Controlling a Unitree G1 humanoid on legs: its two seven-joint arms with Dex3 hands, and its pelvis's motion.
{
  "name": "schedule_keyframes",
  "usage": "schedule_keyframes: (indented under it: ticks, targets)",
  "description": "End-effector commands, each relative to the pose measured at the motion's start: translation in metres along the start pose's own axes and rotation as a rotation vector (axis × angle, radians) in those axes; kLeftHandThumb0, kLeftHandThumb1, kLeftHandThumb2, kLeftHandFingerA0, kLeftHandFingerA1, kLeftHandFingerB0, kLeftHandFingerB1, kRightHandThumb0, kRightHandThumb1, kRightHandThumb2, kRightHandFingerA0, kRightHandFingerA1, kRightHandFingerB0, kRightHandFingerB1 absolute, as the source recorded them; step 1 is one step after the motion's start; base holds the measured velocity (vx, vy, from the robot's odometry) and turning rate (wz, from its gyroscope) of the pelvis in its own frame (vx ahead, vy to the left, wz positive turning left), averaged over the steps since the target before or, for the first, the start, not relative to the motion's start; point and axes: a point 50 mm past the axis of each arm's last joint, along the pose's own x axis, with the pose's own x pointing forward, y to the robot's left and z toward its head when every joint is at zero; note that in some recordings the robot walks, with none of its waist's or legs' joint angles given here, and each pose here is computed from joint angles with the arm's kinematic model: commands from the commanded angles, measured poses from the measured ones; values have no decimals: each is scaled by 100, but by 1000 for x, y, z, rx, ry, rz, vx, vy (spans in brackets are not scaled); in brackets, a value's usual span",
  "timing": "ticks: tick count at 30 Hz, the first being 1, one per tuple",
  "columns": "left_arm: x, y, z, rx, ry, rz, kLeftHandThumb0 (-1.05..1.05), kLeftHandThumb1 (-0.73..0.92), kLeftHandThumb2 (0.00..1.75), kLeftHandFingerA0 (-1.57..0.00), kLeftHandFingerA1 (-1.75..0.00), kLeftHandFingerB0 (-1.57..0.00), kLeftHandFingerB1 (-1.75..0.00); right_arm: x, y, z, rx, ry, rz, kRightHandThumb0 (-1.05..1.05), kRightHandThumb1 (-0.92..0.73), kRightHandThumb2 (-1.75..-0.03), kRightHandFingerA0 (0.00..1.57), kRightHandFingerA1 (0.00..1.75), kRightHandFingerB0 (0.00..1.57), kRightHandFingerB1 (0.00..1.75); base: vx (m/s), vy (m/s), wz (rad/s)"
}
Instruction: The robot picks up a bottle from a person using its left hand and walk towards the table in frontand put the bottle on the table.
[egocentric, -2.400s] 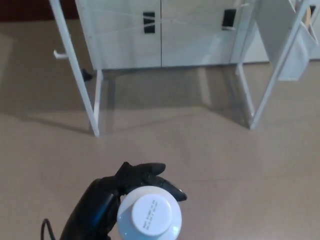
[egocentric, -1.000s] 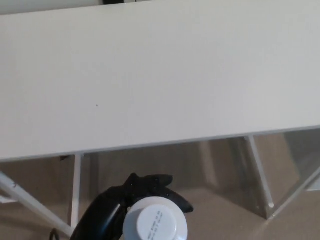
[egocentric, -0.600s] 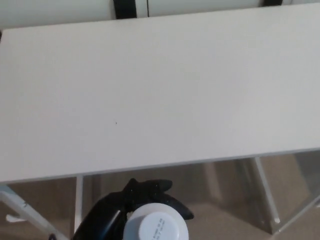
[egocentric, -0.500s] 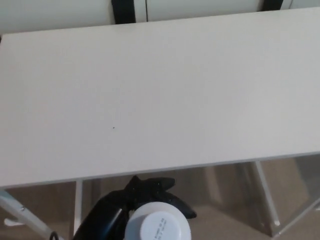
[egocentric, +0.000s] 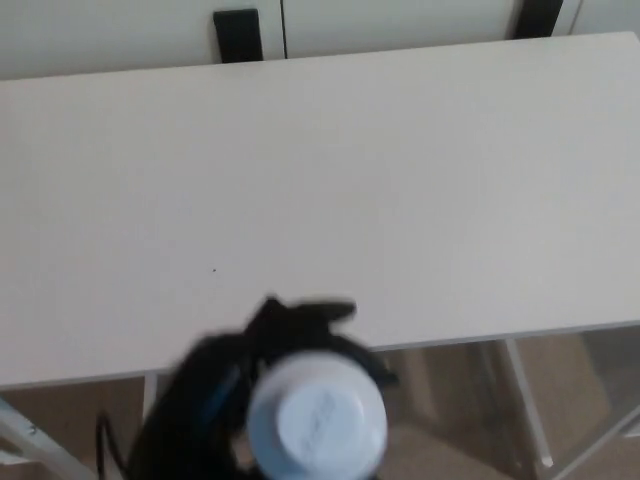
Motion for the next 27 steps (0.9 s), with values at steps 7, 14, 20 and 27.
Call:
schedule_keyframes:
  ticks: [7, 14, 20, 27]
  targets:
    - [105, 67, 6, 3, -4, 204, -59, 47, 92, -155, -106, -127, -91, -2, 1, -5, 4, 29, -5, -64, -66, -104, 37, 57, 18, 45, 0, 0, 0]
    - [139, 69, -1, 72, 69, 172, -20, 70, 80, -120, -123, -96, -103, -2, 1, -6, 28, 34, -8, -66, -84, -65, 45, 42, 35, 34, 0, 0, 0]
    - [152, 48, -27, 120, 231, 92, -8, 79, 70, -101, -124, -89, -98, -1, 0, -4, 10, 27, -7, -67, -80, -67, 42, 41, 33, 35, 0, 0, 0]
    - [152, 27, -62, 131, 360, 50, -11, 76, 72, -105, -123, -91, -94, 0, 2, -2, 10, 17, -7, -65, -79, -67, 43, 41, 35, 35, 0, 0, 0]
